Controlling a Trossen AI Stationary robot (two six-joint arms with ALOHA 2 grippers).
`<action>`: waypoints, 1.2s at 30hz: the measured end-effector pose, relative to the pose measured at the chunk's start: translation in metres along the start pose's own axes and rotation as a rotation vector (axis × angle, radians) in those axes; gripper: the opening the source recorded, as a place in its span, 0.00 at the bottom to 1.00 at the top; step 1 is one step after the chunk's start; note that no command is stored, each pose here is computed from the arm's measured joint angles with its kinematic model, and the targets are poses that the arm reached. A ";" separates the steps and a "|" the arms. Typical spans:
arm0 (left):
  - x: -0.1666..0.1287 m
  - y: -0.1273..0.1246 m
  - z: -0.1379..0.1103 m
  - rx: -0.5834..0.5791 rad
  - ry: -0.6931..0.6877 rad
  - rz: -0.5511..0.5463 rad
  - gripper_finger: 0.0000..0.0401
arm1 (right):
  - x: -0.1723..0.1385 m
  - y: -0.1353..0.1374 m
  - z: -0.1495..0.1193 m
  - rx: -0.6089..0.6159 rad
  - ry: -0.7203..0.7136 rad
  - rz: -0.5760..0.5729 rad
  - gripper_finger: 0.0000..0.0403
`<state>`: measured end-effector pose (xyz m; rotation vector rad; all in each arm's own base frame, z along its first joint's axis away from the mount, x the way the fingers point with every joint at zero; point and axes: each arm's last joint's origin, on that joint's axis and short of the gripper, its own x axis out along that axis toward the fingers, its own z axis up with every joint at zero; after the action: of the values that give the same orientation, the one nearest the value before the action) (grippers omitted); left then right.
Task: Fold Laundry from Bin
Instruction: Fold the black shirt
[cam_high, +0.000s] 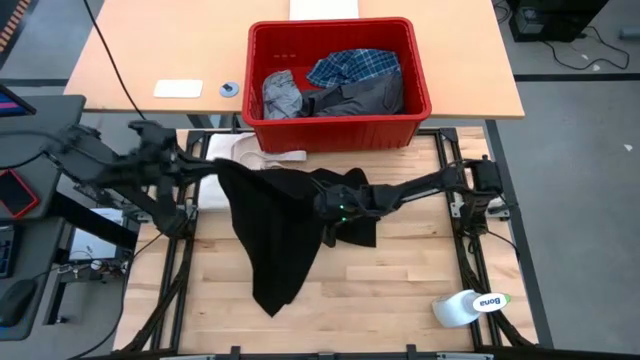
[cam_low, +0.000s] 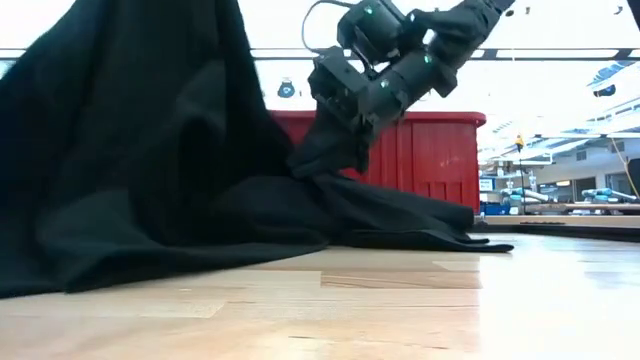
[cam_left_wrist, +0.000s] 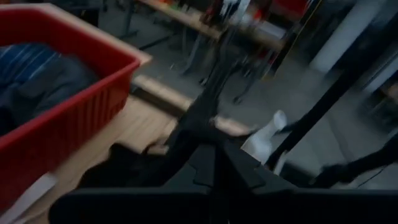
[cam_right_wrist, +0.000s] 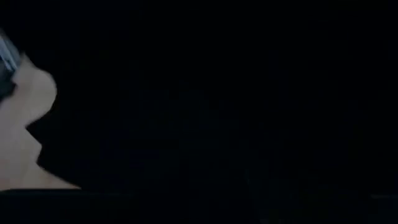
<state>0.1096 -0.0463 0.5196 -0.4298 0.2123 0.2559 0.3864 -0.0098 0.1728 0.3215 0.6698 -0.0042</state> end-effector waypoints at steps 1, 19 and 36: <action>0.005 -0.002 -0.004 0.015 0.029 0.022 0.04 | -0.005 0.000 0.004 -0.010 0.021 -0.012 0.37; 0.167 -0.062 -0.163 0.233 0.684 0.050 0.04 | -0.113 -0.020 0.013 0.104 0.333 -0.250 0.37; 0.247 -0.028 -0.309 0.321 1.050 0.314 0.10 | -0.121 -0.055 -0.003 0.237 0.439 -0.269 0.37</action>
<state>0.3050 -0.1565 0.1928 -0.1723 1.3391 0.2778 0.2838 -0.0729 0.2284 0.4645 1.1486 -0.2782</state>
